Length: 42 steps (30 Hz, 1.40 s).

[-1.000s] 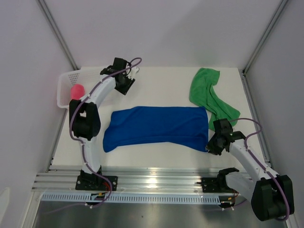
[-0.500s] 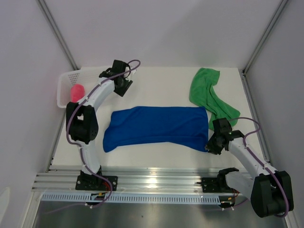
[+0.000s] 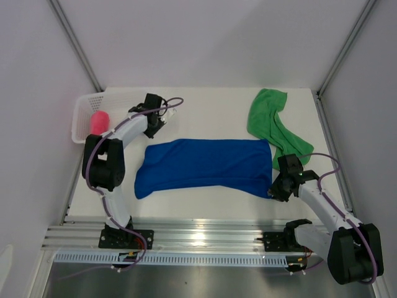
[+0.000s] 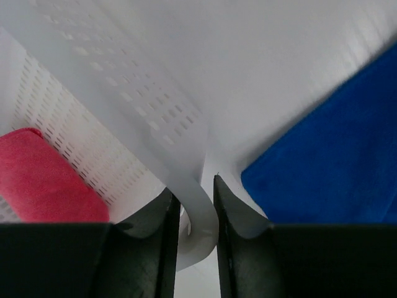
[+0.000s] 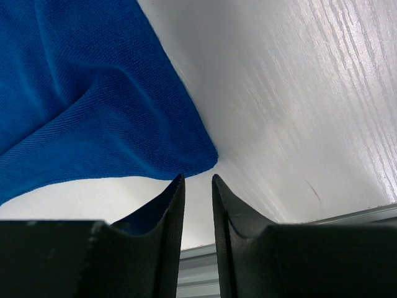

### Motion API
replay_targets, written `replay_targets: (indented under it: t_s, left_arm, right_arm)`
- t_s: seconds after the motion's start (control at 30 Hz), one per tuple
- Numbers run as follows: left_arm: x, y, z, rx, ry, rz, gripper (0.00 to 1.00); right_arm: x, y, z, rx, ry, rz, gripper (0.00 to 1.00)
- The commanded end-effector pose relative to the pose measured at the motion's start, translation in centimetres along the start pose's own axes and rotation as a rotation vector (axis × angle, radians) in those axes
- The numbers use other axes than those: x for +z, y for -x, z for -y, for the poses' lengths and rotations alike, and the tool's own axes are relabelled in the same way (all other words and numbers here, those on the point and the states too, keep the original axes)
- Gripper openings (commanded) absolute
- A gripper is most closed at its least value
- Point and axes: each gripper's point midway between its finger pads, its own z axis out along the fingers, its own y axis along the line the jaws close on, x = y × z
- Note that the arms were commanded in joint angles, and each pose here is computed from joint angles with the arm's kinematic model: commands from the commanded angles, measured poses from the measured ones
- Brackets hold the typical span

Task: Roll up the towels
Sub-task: Flatten the towel

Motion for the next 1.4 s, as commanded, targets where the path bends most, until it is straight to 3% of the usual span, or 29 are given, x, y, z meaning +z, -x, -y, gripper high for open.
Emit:
replay_targets:
  t_s: [0.0,0.1,0.3,0.4,0.43,0.53,0.7,0.8,0.87,0.97,1.03,1.07,1.17,1.23,1.27,1.37]
  left_arm:
    - [-1.7,-1.6,0.0,0.127,0.0,0.039,0.2]
    - [-1.9,-3.7,0.7,0.192,-0.013,0.03,0.1]
    - [-2.8,-5.6,1.3,0.264,-0.032,0.046,0.13]
    - [-3.5,-5.4,0.9,0.27,-0.025,0.053,0.28]
    - [-3.7,-5.6,1.0,0.265,-0.033,0.043,0.4]
    - [-5.4,-4.8,0.4,0.232,-0.029,0.066,0.56]
    - [-9.8,-2.7,-0.2,0.213,-0.028,0.159,0.67]
    - [-11.9,-2.6,0.7,0.224,-0.066,0.182,0.67]
    - [-14.3,-2.1,2.1,0.233,-0.13,0.254,0.67]
    - [-18.3,-3.3,7.2,0.288,-0.355,0.354,0.65]
    - [-18.2,-7.3,10.8,0.364,-0.466,0.306,0.65]
    - [-17.8,-8.5,11.3,0.39,-0.468,0.281,0.65]
    - [-13.2,-16.4,13.9,0.492,-0.459,0.076,0.65]
    - [-11.6,-17.0,13.2,0.531,-0.381,0.076,0.66]
    - [-10.6,-19.2,14.1,0.551,-0.391,0.036,0.67]
    - [-8.7,-19.7,14.1,0.571,-0.338,0.035,0.69]
  right_arm:
    - [-0.2,0.6,-0.4,-0.01,0.014,0.031,0.27]
    - [-0.1,0.6,-0.4,-0.012,0.015,0.03,0.27]
    - [-0.1,0.5,-0.5,-0.015,0.019,0.024,0.27]
    - [-0.1,0.5,-0.5,-0.014,0.02,0.023,0.28]
    - [-0.2,0.5,-0.6,-0.012,0.022,0.022,0.28]
    - [-0.5,0.8,-0.4,-0.003,0.01,0.034,0.29]
    - [-1.8,2.4,-1.7,-0.013,0.038,0.087,0.31]
    - [-4.4,5.5,-5.2,-0.182,0.156,0.171,0.34]
    - [-7.7,8.8,-8.4,-0.428,0.247,0.286,0.39]
    - [-9.6,11.5,-9.8,-0.763,0.228,0.377,0.43]
    - [-9.3,10.6,-9.3,-0.916,0.232,0.327,0.44]
    - [-8.8,9.3,-9.1,-1.07,0.281,0.283,0.45]
    - [-8.5,4.9,-8.1,-1.388,0.433,0.19,0.47]
    - [-8.7,2.3,-7.7,-1.508,0.52,0.173,0.51]
    - [-8.4,1.4,-7.7,-1.588,0.531,0.173,0.52]
    - [-5.6,0.1,-5.8,-1.751,0.456,0.147,0.52]
